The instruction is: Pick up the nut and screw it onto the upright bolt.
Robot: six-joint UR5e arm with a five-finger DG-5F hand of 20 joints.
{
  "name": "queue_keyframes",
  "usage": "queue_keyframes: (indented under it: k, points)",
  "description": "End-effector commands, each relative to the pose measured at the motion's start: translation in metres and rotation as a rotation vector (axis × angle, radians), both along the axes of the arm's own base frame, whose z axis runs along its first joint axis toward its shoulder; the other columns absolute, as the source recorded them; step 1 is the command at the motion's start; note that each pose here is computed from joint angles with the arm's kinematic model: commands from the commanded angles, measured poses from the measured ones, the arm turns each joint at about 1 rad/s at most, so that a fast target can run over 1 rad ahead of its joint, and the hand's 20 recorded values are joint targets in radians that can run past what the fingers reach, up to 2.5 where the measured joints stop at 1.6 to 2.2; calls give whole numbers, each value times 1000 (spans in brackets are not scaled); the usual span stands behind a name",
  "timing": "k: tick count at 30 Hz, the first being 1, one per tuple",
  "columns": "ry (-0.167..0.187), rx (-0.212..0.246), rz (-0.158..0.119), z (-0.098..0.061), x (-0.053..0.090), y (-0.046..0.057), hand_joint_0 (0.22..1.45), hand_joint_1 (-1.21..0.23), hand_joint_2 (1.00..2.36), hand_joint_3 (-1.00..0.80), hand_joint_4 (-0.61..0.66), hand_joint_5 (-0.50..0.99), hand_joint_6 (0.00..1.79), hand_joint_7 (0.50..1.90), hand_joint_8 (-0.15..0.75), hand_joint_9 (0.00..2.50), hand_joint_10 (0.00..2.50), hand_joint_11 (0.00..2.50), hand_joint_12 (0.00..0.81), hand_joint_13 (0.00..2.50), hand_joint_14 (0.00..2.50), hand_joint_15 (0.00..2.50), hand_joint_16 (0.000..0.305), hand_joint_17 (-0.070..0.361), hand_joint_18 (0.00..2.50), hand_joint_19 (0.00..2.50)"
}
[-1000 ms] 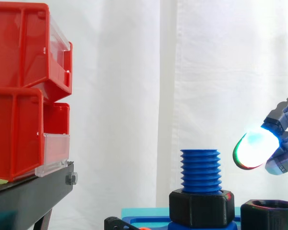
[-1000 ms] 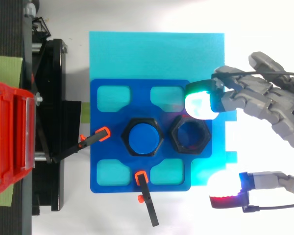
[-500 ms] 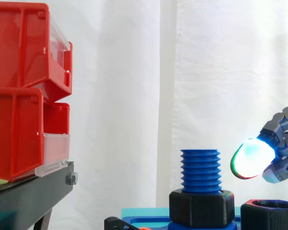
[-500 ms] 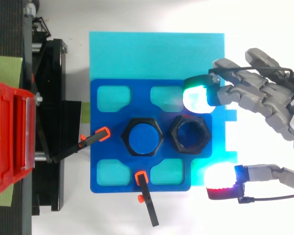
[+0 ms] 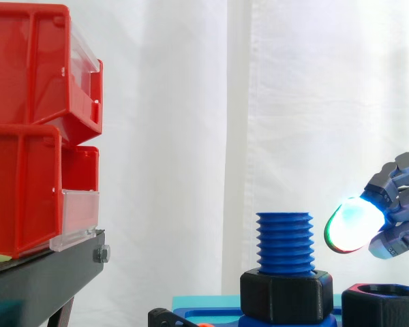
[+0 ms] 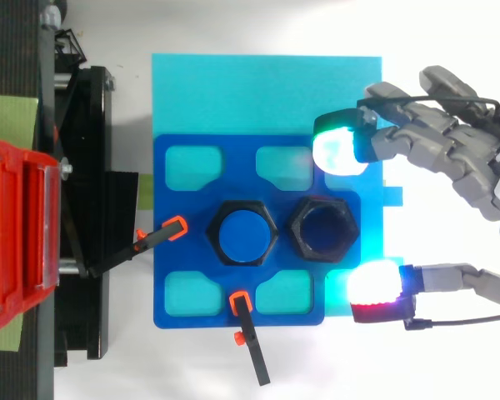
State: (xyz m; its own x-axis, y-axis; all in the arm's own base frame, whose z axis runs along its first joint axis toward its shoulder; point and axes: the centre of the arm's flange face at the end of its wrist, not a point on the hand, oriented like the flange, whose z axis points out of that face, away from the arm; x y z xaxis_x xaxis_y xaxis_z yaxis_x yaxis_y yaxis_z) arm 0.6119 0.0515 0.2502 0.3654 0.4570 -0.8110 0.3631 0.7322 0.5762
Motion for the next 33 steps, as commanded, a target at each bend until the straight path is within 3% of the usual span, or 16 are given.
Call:
queue_keyframes:
  k: [1,33]
  points:
    - [0,0,-3,0,0,-1,389,-881,1000,-500,219,-269,502,687,312,241,0,0,438,280,0,0,59,132,145,0]
    - [-9,19,-4,0,-1,4,398,-818,1000,-500,221,-264,502,688,314,251,0,0,435,299,0,0,58,130,162,0]
